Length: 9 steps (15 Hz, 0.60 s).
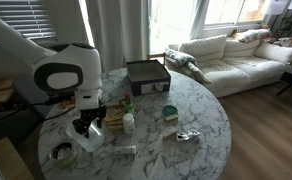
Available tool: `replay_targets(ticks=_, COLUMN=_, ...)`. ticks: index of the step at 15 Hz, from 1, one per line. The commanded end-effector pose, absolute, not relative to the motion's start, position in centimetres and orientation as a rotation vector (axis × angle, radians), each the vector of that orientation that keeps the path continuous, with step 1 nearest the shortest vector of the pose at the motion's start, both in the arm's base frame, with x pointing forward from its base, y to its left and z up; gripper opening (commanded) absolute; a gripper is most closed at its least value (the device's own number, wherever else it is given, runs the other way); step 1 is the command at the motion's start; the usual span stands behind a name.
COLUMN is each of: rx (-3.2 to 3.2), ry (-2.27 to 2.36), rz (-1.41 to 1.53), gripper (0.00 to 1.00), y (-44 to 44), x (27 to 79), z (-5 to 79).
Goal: Turn the transparent bucket upside down, then put it in the transparent box
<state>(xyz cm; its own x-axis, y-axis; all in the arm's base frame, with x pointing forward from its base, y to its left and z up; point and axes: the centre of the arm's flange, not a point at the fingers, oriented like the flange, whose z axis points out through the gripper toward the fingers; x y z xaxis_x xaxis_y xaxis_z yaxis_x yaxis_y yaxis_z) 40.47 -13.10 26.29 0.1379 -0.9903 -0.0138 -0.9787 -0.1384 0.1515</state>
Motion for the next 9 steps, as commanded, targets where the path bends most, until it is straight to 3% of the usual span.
replay_targets(ticks=1, rx=2.287, ry=-2.071, rz=-0.183, gripper=0.97, y=-13.6, x=38.8, z=24.3)
replay_targets(ticks=9, rx=2.256, ry=-2.109, rz=-0.232, gripper=1.00, y=-13.8, x=38.0, z=20.6)
